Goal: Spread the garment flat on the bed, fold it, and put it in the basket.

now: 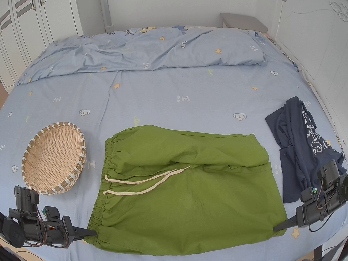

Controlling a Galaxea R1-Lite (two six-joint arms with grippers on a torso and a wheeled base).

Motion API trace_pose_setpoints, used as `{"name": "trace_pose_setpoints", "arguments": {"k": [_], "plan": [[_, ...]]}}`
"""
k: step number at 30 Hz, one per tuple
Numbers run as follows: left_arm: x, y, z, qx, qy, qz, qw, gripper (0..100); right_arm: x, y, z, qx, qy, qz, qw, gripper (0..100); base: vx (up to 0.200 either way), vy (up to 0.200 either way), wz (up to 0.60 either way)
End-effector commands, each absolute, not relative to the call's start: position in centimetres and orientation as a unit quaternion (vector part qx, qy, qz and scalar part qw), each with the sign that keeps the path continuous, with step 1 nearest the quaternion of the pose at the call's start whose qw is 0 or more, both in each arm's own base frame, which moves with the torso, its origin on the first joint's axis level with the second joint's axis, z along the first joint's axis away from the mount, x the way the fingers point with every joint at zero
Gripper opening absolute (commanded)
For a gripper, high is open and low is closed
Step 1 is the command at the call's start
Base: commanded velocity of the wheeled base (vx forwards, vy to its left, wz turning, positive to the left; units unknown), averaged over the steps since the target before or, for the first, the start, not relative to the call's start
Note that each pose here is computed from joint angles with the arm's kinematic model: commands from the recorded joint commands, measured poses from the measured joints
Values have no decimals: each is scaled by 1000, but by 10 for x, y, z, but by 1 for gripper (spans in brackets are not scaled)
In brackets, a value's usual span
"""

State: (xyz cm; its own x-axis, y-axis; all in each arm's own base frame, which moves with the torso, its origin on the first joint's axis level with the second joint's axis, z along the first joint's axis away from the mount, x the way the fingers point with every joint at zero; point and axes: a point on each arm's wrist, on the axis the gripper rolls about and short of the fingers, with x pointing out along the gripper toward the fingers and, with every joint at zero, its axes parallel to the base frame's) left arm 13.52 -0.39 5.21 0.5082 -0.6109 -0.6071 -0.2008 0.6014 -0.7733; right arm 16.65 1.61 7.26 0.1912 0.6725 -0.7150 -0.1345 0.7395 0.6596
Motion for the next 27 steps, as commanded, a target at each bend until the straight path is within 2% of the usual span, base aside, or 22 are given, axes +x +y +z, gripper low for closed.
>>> {"name": "trace_pose_setpoints", "arguments": {"k": [1, 12, 27], "plan": [[124, -4, 48, -419, 496, -129, 749, 0, 152, 19, 63, 232, 598, 272, 717, 0, 0, 0, 0], [124, 3, 38, -391, 512, -126, 754, 0, 144, 20, 44, 232, 613, 268, 706, 0, 0, 0, 0], [117, 10, 24, -341, 552, -141, 748, 0, 141, 21, 40, 231, 622, 268, 698, 0, 0, 0, 0]]}}
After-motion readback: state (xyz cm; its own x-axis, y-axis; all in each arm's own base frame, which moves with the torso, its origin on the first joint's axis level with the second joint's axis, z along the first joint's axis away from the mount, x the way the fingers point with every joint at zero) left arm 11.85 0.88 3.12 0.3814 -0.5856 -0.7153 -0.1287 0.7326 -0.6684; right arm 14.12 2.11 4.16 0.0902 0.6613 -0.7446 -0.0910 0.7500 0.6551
